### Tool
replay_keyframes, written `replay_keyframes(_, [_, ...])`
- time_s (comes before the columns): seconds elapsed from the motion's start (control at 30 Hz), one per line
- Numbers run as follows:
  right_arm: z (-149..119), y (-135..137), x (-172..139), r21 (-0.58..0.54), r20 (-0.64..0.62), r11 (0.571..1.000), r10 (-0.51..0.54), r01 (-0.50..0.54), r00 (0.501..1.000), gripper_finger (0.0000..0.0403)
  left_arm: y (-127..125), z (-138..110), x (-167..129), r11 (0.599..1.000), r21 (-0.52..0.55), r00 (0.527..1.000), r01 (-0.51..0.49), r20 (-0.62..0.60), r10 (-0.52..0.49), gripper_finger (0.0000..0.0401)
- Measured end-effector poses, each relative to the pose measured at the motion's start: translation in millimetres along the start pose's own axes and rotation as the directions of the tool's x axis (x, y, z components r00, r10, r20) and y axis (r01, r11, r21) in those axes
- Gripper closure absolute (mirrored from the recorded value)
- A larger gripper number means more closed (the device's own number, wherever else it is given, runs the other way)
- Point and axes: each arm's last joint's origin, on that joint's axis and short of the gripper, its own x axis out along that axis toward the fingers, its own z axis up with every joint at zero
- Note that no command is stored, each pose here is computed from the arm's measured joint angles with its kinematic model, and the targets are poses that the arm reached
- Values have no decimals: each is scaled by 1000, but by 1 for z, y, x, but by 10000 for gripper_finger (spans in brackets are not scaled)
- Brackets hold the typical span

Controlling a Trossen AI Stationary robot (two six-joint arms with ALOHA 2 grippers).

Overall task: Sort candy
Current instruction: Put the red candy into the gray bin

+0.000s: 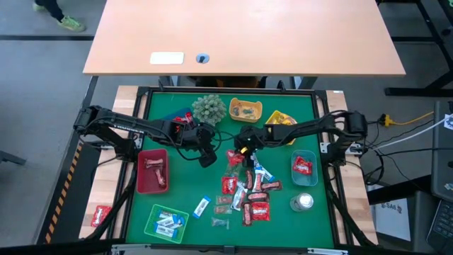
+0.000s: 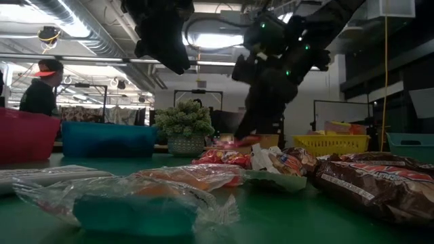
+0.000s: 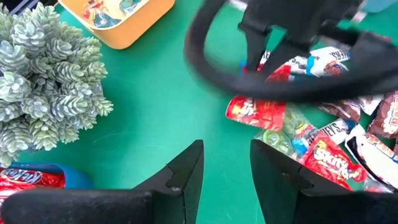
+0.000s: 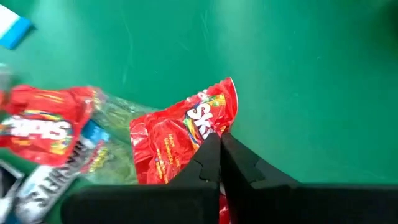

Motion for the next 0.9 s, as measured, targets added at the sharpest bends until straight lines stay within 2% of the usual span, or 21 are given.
replay_keyframes(0.33, [4,8,-52,6,-45,1000,7,-7,999,399,0,0,0,1000,-2,1000,2,5,-2,283])
replay_keyframes(0.63, [-9,18,-109,56,-154,997,60,-52,986,398,-1,3,0,1000,-10,1000,9,27,-9,283])
replay_keyframes(0.9, [-19,24,-142,136,-191,988,102,-76,976,398,-8,17,-2,999,-6,981,37,190,-35,283])
